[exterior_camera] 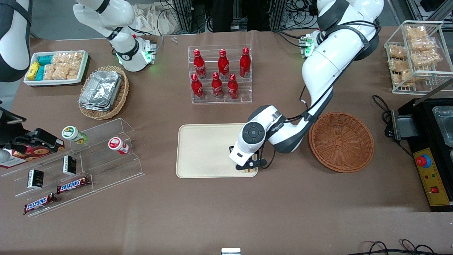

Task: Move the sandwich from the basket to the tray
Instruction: 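Lower the sandwich onto the tray and open the left gripper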

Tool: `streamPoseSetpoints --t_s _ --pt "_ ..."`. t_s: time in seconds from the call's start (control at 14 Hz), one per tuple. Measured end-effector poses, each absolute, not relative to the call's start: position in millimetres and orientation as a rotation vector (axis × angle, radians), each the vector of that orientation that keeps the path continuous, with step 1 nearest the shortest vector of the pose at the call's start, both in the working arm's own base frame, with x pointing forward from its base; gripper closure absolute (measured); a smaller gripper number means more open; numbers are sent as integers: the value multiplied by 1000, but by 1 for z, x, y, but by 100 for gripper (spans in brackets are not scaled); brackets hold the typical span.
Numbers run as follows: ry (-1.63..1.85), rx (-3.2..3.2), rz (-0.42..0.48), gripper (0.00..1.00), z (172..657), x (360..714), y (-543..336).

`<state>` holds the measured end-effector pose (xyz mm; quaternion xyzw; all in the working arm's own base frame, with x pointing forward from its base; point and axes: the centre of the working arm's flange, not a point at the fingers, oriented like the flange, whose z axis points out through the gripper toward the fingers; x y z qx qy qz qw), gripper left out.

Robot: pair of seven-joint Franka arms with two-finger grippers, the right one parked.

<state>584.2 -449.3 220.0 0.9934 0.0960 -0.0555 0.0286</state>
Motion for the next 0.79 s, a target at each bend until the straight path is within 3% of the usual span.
streamPoseSetpoints --t_s 0.36,0.57,0.79 --pt "318 3091 -142 1 261 591 -445" --pt "355 3110 -149 1 311 596 -438" --pt "365 3120 -95 1 363 600 -426"
